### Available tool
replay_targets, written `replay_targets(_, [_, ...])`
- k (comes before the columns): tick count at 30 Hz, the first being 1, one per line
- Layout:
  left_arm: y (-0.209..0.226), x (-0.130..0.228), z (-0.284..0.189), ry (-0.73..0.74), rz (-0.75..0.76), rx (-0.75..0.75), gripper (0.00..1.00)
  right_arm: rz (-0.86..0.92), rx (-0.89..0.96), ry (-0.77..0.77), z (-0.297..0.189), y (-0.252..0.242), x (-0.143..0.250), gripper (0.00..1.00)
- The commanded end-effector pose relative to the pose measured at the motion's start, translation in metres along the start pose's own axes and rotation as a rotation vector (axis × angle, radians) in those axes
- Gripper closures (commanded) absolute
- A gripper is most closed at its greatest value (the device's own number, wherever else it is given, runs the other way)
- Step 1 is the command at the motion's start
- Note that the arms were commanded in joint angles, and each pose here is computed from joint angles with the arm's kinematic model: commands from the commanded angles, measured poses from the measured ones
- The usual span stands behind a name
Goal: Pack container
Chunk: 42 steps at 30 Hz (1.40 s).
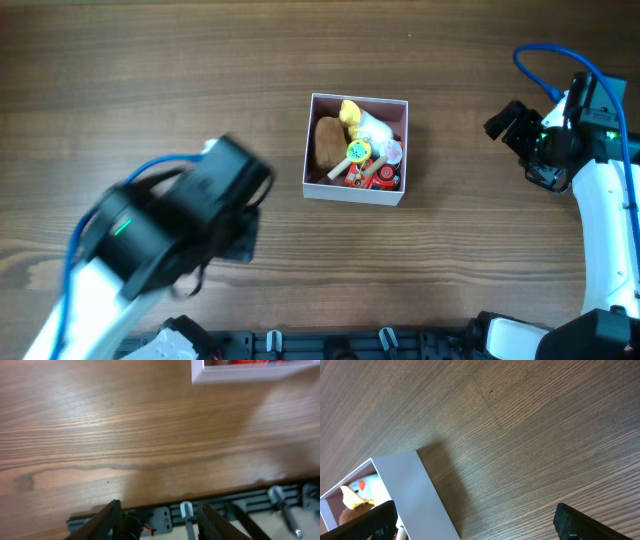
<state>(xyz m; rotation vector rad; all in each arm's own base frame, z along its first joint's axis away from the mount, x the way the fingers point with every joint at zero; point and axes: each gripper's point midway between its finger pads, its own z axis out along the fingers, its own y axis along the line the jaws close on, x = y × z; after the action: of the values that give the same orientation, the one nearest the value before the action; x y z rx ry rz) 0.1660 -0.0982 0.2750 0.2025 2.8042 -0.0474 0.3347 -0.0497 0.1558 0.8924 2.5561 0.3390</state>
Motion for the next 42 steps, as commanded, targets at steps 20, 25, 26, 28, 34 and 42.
replay_targets(20, [0.074, -0.024, -0.082, -0.591, -0.355, -0.047, 0.0, 0.005, -0.009, 0.002, 0.0, 0.002, 0.001, 0.0])
replay_targets(25, [0.094, -0.018, -0.056, -0.575, -0.46, -0.068, 0.0, 0.006, -0.009, 0.002, 0.0, 0.002, 0.001, 0.0])
replay_targets(26, [0.093, -0.022, -0.05, -0.596, -0.433, -0.052, 0.0, 0.005, -0.009, 0.002, 0.0, 0.002, 0.001, 0.0])
replay_targets(28, [0.095, -0.035, -0.039, -0.71, -0.353, -0.032, 0.0, 0.005, -0.009, 0.002, 0.0, 0.002, 0.001, 0.0])
replay_targets(34, [0.094, -0.017, 0.018, -0.886, -0.338, 0.028, 0.0, 0.006, -0.009, 0.002, 0.0, 0.002, 0.001, 0.0])
replay_targets(42, [0.08, 0.009, 0.087, -0.899, -0.159, 0.057, 0.0, 0.005, -0.009, 0.002, 0.0, 0.002, 0.001, 0.0])
